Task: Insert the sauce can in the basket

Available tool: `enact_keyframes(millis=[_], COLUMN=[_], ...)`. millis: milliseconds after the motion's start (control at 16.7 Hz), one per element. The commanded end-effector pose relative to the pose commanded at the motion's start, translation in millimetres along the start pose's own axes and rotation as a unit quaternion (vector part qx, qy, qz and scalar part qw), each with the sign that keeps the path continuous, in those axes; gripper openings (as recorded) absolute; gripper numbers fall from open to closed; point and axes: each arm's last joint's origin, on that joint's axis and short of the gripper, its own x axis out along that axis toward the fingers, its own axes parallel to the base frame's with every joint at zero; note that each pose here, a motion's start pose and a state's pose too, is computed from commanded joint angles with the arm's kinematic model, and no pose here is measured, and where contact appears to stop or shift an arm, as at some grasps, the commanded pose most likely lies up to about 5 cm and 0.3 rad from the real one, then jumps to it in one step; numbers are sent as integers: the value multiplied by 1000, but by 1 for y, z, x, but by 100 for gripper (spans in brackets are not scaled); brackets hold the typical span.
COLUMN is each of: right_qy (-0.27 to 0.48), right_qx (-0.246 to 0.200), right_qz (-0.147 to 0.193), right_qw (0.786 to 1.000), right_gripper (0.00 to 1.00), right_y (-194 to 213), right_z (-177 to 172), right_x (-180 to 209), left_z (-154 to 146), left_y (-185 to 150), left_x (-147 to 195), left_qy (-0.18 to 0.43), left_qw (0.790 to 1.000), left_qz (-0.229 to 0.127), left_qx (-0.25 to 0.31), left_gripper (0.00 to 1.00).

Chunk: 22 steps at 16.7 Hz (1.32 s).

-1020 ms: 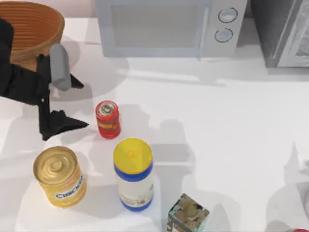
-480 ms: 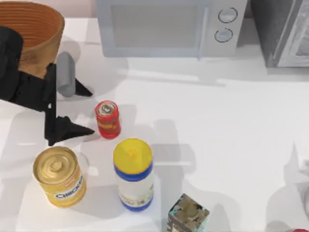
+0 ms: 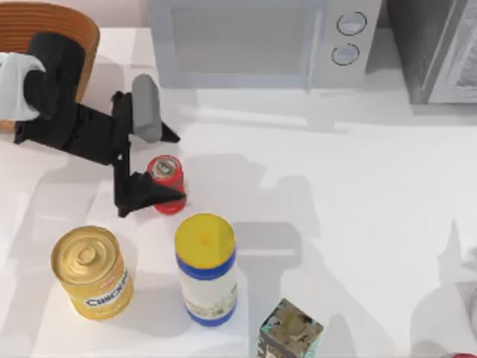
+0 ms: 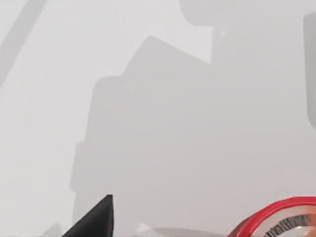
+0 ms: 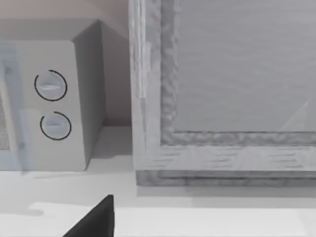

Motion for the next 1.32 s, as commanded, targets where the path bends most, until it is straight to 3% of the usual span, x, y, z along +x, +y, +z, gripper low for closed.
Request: enact_keyframes(millis=[300,600,1320], right_qy=[0,0,0], right_qx=[0,0,0], right_qz=[0,0,0], right_qw=[1000,1000,1000], right_gripper=[100,100,100], right_y=[0,0,0], right_z=[0,0,0], right_x=[0,0,0], left_z=[-23,-28,-28], left_y=[-5,-6,-6], left_x=[27,30,30], left_qy=[1,1,1], left_qw=[1000,1000,1000], left_qz=[0,0,0], left_qx=[0,0,0], left_gripper=[100,100,10])
